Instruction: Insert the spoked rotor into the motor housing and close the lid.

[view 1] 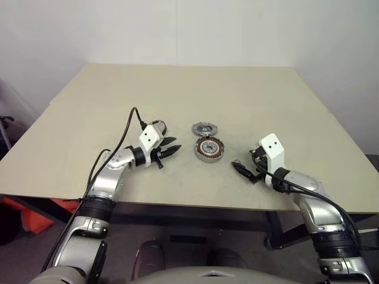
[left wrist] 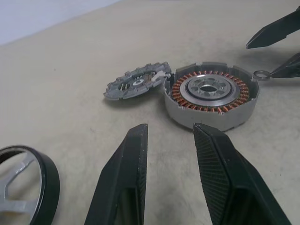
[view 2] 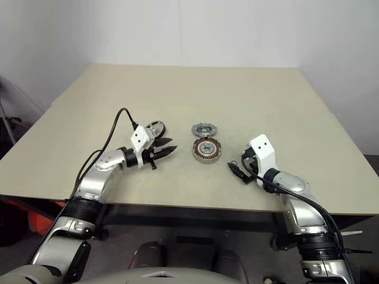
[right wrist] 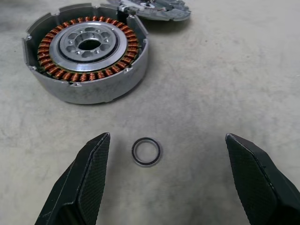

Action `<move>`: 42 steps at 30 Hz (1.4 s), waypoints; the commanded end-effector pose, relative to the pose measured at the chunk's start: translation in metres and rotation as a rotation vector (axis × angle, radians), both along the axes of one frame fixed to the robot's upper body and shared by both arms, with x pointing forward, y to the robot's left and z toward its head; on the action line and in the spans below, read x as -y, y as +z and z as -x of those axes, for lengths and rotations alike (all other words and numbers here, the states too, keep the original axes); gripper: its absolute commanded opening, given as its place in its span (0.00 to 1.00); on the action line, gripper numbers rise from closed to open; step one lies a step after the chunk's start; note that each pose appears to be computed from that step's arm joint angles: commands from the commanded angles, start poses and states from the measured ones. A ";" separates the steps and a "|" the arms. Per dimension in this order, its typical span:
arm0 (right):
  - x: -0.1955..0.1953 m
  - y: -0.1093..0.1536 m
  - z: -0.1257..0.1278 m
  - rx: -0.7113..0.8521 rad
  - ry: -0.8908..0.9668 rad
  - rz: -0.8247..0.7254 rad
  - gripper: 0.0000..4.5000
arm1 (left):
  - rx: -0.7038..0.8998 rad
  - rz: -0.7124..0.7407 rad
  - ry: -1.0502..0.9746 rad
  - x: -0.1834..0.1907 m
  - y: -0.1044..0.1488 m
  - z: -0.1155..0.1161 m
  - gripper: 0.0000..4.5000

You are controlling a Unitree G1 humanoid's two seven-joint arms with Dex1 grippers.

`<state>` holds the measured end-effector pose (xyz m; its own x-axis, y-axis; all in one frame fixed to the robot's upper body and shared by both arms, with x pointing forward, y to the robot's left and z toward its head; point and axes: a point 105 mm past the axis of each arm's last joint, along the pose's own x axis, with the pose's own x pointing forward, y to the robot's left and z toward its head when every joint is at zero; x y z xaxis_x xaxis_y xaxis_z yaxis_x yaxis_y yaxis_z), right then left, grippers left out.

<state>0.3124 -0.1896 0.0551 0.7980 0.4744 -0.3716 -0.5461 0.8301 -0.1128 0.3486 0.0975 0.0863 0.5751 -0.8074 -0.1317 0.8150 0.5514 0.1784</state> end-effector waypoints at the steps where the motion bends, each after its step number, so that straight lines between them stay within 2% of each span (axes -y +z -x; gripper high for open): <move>1: -0.007 0.013 -0.003 0.048 0.030 0.000 0.99 | 0.059 0.012 -0.009 0.002 0.017 0.000 0.36; 13: -0.006 0.003 -0.005 0.020 0.010 0.008 0.99 | 0.064 0.004 0.000 0.002 0.016 -0.001 0.36; 28: -0.005 0.005 -0.007 0.039 -0.003 0.016 0.99 | 0.068 -0.006 -0.002 0.003 0.013 -0.002 0.36; 36: -0.010 0.042 -0.061 0.223 -0.197 -0.025 0.99 | 0.072 -0.004 0.000 0.005 0.012 -0.002 0.36; 42: -0.018 0.044 -0.094 0.218 -0.289 -0.029 0.99 | 0.079 -0.004 0.009 0.005 0.013 -0.003 0.36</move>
